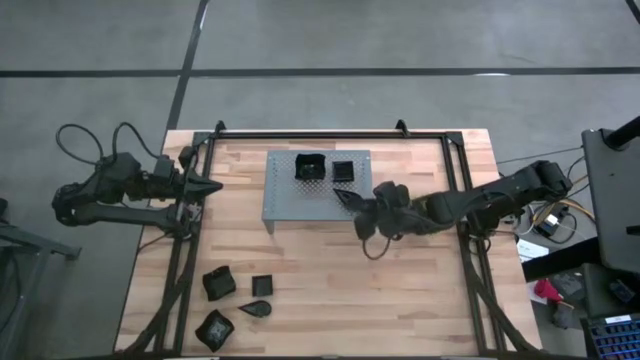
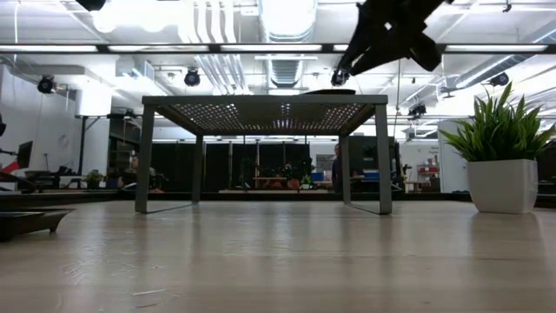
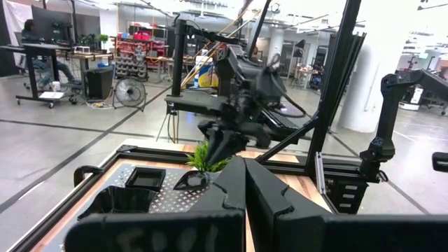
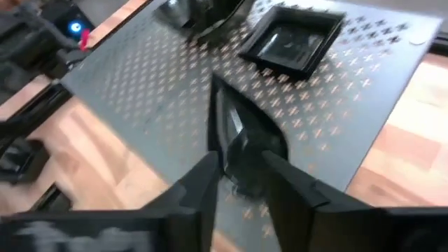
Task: Pick & Place Mini shaped plates
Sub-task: Stack the distorted square plate on top of the distorted square plate on the shelf
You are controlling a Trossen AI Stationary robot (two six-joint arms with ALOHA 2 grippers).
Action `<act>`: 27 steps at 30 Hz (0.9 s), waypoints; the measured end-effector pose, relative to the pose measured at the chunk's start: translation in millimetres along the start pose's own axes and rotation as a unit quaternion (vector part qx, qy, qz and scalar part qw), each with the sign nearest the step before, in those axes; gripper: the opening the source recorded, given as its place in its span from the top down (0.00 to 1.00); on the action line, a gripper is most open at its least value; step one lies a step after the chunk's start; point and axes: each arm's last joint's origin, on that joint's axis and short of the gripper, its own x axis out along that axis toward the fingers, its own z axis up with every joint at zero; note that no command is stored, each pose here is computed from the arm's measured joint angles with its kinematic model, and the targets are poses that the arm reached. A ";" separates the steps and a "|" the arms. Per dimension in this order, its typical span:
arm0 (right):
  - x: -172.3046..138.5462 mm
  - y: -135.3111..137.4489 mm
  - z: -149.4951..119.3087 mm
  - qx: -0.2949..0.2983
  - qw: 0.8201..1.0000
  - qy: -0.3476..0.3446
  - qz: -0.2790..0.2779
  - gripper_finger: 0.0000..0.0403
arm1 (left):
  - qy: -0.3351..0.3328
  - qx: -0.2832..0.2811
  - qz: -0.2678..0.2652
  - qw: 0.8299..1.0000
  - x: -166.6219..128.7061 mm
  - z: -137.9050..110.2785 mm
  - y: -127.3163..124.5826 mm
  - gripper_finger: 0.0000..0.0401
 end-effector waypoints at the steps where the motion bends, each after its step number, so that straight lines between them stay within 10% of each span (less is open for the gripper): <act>1: -0.3 1.5 -6.3 -0.006 1.000 0.000 0.006 0.81 | 0.000 0.000 0.000 1.000 0.0 0.0 0.0 1.00; 11: -20.0 13.7 -63.6 -0.109 0.987 -0.068 0.099 0.98 | 0.000 0.000 0.000 1.000 0.0 0.0 0.0 1.00; 22: -41.3 -29.5 -59.3 -0.174 0.970 -0.092 0.141 0.98 | 0.000 0.000 0.000 1.000 0.0 0.0 0.0 1.00; 27: -56.8 -50.8 -48.6 -0.224 0.931 -0.122 0.262 0.98 | 0.000 0.000 0.000 1.000 -0.1 0.1 0.0 1.00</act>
